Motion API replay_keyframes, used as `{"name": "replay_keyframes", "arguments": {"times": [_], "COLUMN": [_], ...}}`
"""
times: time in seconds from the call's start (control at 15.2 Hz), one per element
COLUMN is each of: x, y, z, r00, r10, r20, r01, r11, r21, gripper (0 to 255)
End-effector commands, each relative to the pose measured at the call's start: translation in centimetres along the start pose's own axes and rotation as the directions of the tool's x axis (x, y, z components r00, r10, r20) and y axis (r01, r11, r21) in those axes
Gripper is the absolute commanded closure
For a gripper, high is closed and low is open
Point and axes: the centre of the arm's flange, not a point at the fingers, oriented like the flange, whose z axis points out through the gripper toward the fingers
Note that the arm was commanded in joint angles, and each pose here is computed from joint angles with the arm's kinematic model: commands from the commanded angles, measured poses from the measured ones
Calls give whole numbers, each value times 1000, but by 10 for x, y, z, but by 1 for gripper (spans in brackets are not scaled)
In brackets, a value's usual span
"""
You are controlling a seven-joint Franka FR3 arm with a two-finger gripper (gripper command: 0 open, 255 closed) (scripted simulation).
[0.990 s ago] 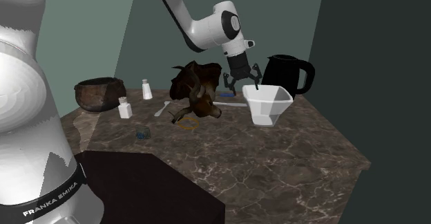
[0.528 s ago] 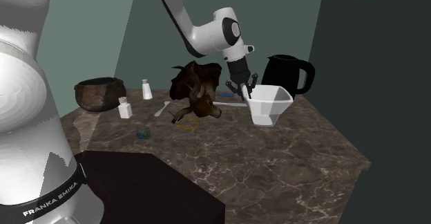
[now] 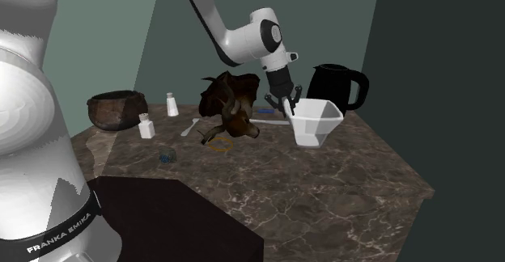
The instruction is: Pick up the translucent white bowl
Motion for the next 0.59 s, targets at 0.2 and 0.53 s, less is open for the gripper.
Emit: {"name": "replay_keyframes", "arguments": {"times": [0.2,0.53], "x": [-1,-1], "y": [7,15], "z": [-23,-48], "r00": [1000,1000], "r10": [0,0], "r20": [-1,-1], "r01": [0,0], "r11": [1000,1000], "r21": [0,0], "gripper": [255,255]}}
